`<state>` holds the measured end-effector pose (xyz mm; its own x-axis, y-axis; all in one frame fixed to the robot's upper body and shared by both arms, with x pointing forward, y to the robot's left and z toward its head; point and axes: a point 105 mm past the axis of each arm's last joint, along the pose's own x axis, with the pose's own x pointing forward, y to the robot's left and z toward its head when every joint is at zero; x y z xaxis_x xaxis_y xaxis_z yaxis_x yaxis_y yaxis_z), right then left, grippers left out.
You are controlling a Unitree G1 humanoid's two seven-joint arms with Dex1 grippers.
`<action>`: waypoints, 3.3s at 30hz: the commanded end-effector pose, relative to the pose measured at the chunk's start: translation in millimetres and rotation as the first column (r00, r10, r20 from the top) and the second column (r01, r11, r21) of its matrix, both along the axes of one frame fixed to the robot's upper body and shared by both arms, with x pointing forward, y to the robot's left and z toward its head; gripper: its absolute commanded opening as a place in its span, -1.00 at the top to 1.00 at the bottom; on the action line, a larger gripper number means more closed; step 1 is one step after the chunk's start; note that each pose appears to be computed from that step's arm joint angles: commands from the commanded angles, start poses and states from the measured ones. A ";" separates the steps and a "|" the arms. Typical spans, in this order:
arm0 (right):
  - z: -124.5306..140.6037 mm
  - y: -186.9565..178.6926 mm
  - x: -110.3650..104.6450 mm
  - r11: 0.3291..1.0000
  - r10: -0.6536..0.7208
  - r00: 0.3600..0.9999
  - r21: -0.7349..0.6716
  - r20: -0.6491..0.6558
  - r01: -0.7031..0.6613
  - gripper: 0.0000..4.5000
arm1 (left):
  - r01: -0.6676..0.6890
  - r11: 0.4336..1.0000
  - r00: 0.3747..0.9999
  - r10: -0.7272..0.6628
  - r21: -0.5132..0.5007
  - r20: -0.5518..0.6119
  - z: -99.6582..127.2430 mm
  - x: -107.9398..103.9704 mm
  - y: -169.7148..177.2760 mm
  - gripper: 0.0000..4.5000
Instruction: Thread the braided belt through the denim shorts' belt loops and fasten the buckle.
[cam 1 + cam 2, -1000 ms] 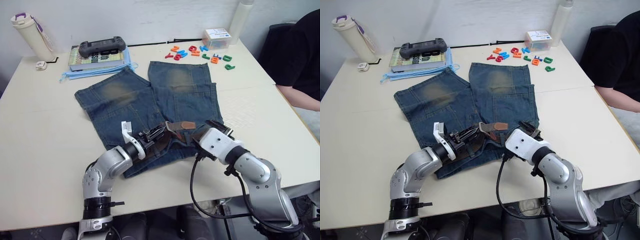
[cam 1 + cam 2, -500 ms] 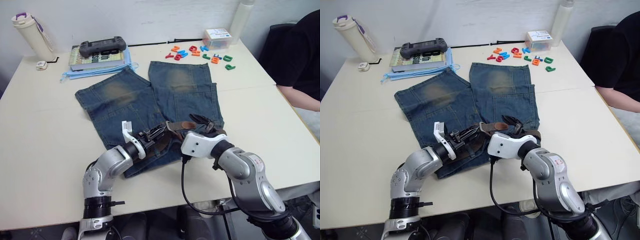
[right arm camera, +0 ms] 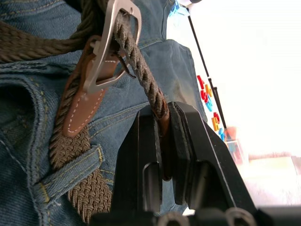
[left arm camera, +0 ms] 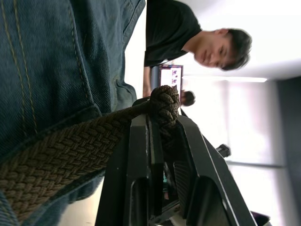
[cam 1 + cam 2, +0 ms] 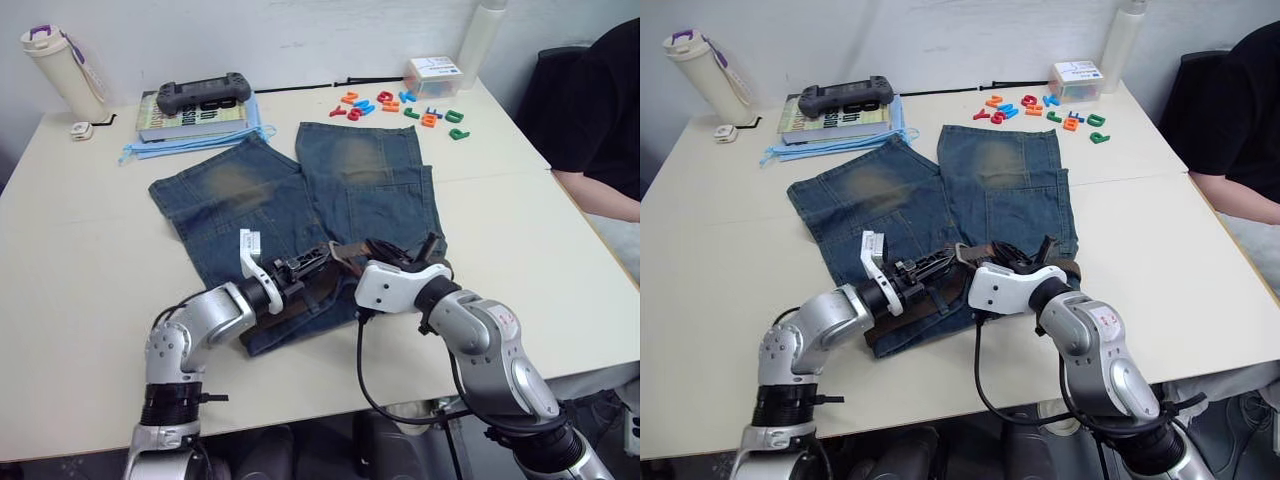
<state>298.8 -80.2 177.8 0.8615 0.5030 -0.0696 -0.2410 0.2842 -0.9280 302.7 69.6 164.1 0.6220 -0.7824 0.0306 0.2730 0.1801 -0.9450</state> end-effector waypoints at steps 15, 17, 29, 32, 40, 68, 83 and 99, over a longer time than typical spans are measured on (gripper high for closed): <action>51.1 -10.8 0.0 0.999 0.039 0.986 -0.020 0.163 -0.037 1.00 | 0.136 0.678 0.739 -0.556 0.723 0.382 -42.1 -73.3 47.9 -0.58; 53.4 -13.2 -1.8 0.998 0.058 0.984 -0.046 0.167 -0.051 1.00 | 0.118 0.623 0.711 -0.597 0.773 0.372 -57.3 -73.7 50.7 -0.58; 60.0 -55.9 15.3 0.989 -0.044 0.979 -0.130 0.197 0.071 1.00 | 0.157 0.457 0.639 -0.723 0.875 0.262 -97.8 -91.9 90.5 -0.58; 61.3 -63.4 19.8 0.984 -0.066 0.975 -0.149 0.211 0.099 1.00 | 0.155 0.457 0.646 -0.718 0.876 0.260 -96.5 -90.7 98.2 -0.58; 88.6 -85.6 32.3 0.968 -0.184 0.930 -0.108 0.318 0.228 1.00 | 0.154 0.436 0.648 -0.722 0.887 0.242 -95.9 -88.7 110.1 -0.58; 70.8 6.0 9.8 0.966 0.185 0.960 -0.219 0.208 -0.139 1.00 | -0.550 0.650 0.398 -0.348 0.524 0.849 51.7 -11.4 -0.5 -0.58; 71.2 20.3 7.0 0.957 0.212 0.953 -0.246 0.218 -0.156 1.00 | -0.743 0.513 0.304 -0.314 0.430 0.900 64.8 13.6 -19.3 0.16; 72.5 21.4 4.4 0.958 0.215 0.950 -0.237 0.226 -0.161 1.00 | -0.709 0.488 0.364 -0.365 0.509 0.857 42.0 18.2 -15.2 1.00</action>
